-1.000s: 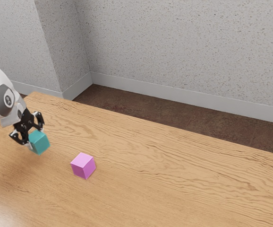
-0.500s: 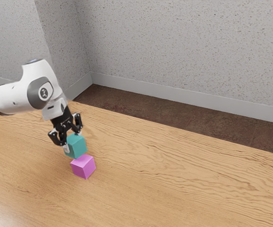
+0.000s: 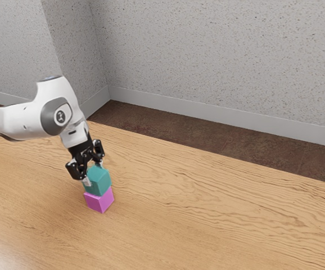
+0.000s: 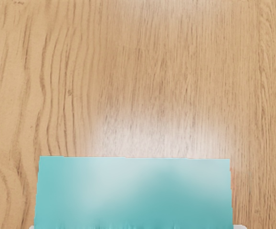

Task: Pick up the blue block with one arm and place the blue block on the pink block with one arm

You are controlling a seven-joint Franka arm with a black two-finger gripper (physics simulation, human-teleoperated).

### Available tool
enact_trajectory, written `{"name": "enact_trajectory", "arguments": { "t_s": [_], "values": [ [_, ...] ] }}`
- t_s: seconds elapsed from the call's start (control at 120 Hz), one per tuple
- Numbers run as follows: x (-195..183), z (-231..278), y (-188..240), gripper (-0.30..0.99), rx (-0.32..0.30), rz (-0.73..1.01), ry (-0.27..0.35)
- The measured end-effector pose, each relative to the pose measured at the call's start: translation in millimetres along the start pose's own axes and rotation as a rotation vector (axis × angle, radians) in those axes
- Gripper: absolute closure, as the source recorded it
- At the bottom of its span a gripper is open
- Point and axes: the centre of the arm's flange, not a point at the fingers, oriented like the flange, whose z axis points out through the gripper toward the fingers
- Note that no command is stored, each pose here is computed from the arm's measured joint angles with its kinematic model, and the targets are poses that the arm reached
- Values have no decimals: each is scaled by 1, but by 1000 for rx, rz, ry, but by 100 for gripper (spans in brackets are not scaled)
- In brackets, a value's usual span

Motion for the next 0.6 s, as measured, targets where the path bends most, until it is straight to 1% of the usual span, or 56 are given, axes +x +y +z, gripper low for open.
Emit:
{"name": "enact_trajectory", "arguments": {
  "t_s": [0.083, 0.183, 0.233, 0.275, 0.35, 0.425, 0.492, 0.542, 0.6],
  "values": [
    [3, 1, 0, 15, -5, -15, -1],
    [5, 0, 1, 10, -5, -33, -3],
    [14, -7, 3, 8, 5, -29, -9],
    [28, -22, 7, 6, 25, -15, -22],
    [61, -74, 25, 4, 84, 17, -58],
    [88, -115, 43, 3, 97, 33, -79],
    [111, -169, 38, 2, 116, 47, -115],
    [131, -217, 31, 2, 138, 52, -155],
    [141, -258, 32, 1, 154, 17, -194]
  ]
}}
